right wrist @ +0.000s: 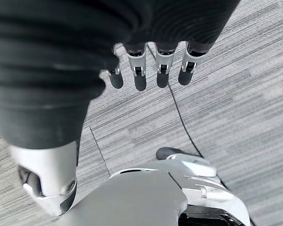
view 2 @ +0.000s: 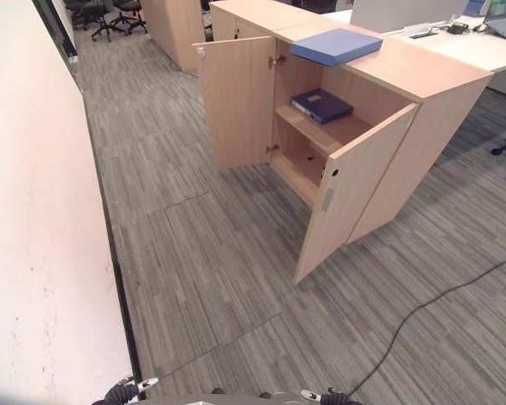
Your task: Put the empty folder in the office cabinet
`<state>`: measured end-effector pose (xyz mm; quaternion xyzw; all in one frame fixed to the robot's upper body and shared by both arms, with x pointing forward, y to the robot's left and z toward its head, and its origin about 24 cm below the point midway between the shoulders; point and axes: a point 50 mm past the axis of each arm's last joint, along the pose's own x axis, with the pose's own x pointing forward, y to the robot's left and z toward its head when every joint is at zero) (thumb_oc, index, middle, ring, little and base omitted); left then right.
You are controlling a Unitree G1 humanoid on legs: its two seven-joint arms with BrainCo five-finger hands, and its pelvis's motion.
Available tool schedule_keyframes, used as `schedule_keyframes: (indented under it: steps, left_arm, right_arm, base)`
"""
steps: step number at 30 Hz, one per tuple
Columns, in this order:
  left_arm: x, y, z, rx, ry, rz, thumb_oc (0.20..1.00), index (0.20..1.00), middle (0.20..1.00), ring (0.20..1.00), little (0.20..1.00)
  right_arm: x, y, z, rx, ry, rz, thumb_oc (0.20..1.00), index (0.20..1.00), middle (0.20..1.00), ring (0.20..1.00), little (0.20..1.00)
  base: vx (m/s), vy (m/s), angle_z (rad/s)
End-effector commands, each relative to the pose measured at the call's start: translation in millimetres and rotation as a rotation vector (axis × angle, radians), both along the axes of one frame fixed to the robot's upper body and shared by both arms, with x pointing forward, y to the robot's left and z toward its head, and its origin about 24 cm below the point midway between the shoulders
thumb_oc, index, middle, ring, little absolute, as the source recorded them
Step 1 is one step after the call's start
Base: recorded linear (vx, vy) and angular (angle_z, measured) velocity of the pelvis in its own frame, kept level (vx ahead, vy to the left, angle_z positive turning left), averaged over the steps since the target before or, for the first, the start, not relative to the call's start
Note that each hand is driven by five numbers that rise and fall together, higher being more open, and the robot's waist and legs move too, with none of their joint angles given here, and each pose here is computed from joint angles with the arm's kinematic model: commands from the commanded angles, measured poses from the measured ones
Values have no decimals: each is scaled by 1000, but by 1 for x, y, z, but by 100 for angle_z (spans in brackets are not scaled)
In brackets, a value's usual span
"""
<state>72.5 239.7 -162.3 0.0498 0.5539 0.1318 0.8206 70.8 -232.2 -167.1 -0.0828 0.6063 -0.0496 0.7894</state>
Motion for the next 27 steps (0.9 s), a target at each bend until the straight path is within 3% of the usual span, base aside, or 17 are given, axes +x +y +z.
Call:
schedule_keyframes:
  steps: [1,9,18,27]
  left_arm:
    - [1,4,0,-12,-16,79,1000,1000,1000,1000,1000]
    - [-5,6,-1,-4,32,18,1000,1000,1000,1000,1000]
    - [-21,2,-5,-83,73,94,1000,1000,1000,1000,1000]
    - [-16,7,-2,9,72,51,1000,1000,1000,1000,1000]
  right_arm:
    - [5,5,-1,6,-2,18,1000,1000,1000,1000,1000]
    - [2,1,0,4,15,10,1000,1000,1000,1000,1000]
    - [2,2,-1,22,29,45,1000,1000,1000,1000,1000]
    - [4,5,-1,7,17,50,1000,1000,1000,1000,1000]
  base:
    - [0,0,0]
    - [0,0,0]
    - [0,0,0]
    - [0,0,0]
